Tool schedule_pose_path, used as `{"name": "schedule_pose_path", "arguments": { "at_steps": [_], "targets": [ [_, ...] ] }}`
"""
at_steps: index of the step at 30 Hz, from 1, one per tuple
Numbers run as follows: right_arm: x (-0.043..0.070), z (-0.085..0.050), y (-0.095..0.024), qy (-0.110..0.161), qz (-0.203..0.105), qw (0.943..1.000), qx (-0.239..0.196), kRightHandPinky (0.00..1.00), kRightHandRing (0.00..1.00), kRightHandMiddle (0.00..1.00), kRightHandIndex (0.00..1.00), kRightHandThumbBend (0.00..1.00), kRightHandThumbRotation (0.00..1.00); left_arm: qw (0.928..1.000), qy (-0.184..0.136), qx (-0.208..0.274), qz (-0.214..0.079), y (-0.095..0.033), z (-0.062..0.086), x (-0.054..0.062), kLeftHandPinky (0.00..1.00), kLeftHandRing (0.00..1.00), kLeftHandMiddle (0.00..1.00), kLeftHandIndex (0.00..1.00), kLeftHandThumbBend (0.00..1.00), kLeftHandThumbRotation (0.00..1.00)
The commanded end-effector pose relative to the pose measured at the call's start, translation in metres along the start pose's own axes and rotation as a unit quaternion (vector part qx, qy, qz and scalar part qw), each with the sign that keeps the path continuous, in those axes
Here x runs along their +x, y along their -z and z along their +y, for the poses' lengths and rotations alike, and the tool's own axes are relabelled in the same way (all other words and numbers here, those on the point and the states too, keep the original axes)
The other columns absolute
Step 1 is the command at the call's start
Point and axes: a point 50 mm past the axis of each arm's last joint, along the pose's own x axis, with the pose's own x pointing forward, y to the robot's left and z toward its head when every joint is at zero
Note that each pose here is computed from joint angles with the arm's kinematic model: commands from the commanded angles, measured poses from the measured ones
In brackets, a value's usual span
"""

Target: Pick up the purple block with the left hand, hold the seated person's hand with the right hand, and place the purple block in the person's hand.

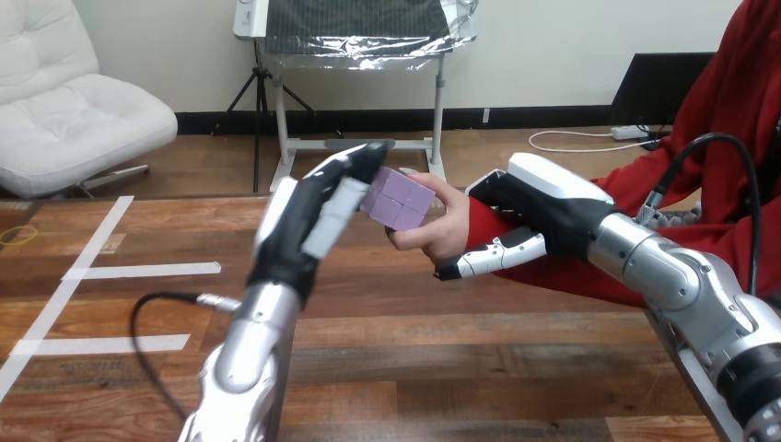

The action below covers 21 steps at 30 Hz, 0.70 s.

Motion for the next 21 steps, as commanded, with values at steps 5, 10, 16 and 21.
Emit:
{"name": "schedule_pose_path", "arguments": {
  "at_steps": [5, 10, 16, 21],
  "targets": [
    [-0.006, -0.013, -0.008, 0.014, -0.027, 0.9990, -0.034, 0.47, 0.57, 0.61, 0.68, 1.00, 0.85, 0.9989, -0.014, 0.021, -0.039, -0.017, 0.013, -0.007, 0.88, 0.81, 0.80, 0.75, 0.71, 1.00],
    [-0.009, -0.014, -0.007, 0.007, -0.023, 0.9990, -0.037, 0.53, 0.64, 0.66, 0.73, 1.00, 0.90, 0.9990, -0.017, 0.016, -0.039, -0.016, 0.015, -0.015, 0.89, 0.80, 0.80, 0.76, 0.67, 1.00],
    [-0.015, -0.014, -0.006, 0.008, -0.023, 0.9991, -0.036, 0.59, 0.71, 0.73, 0.78, 1.00, 0.95, 0.9990, -0.023, 0.015, -0.034, -0.015, 0.017, -0.025, 0.87, 0.80, 0.81, 0.76, 0.65, 1.00],
    [-0.021, -0.015, -0.006, 0.020, -0.021, 0.9988, -0.038, 0.61, 0.73, 0.76, 0.81, 1.00, 0.97, 0.9991, -0.030, 0.010, -0.027, -0.012, 0.019, -0.036, 0.86, 0.80, 0.81, 0.76, 0.65, 1.00]
  ]
}}
